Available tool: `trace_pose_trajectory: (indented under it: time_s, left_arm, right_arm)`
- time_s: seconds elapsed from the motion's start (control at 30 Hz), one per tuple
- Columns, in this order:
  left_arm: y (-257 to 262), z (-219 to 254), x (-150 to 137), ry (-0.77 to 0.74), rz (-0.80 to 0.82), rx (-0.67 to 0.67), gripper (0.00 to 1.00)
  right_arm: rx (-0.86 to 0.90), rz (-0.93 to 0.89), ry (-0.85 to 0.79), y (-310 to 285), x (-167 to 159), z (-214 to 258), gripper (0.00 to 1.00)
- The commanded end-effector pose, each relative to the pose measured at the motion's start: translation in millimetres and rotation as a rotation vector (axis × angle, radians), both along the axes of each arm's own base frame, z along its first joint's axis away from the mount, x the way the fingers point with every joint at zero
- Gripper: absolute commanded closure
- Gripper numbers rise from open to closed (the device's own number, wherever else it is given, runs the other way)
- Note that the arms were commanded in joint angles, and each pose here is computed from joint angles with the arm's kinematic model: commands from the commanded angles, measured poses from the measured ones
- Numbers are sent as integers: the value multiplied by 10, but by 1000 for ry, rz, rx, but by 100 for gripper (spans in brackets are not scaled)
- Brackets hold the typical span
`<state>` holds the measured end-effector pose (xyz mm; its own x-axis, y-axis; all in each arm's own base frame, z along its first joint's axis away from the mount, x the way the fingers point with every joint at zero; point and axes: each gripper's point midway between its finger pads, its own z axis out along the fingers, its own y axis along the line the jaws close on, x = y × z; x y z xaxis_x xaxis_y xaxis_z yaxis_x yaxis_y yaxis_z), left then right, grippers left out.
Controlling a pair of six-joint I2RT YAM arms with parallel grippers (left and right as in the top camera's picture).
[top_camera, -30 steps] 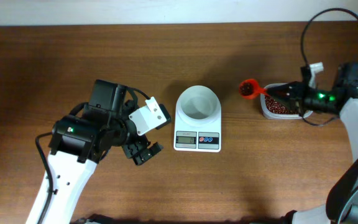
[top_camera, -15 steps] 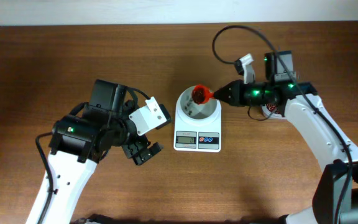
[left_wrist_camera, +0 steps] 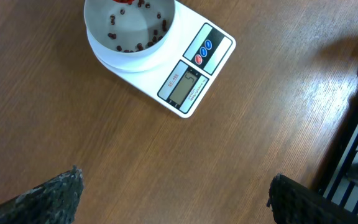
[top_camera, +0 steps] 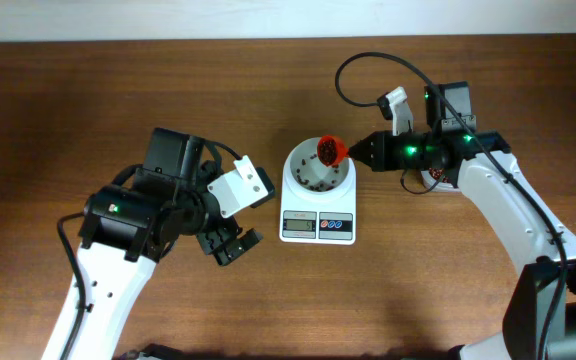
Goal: Scoop and weigh 50g on scale
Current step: 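Move the filled scoop with the right gripper over the white bowl, then tilt the scoop with the right gripper to pour beans into the bowl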
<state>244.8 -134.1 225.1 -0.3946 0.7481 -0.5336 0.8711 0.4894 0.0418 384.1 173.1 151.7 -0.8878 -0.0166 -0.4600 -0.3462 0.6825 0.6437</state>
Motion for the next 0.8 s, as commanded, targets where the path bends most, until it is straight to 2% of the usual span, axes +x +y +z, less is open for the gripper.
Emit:
trace_pose_trajectory:
  time_s: [0.0, 0.5, 0.57, 0.63, 0.7, 0.77]
  left_arm:
    - [-37, 25, -3, -8, -24, -12, 1]
    - [-37, 25, -3, -8, -24, -12, 1]
    - [-37, 25, -3, -8, -24, -12, 1]
    - [-37, 25, -3, -8, -24, -12, 1]
    - [-37, 25, -3, -8, -24, -12, 1]
    - [-37, 25, -3, -8, -24, -12, 1]
  right_arm:
    - [-3, 14, -22, 20, 9, 33, 96]
    - [-3, 16, -12, 20, -11, 24, 96]
    - [-6, 41, -26, 29, -33, 23, 96]
    - [39, 170, -119, 133, -113, 125, 96]
    - [-16, 145, -128, 66, -63, 60, 96]
    - [5, 167, -136, 93, -88, 89, 96]
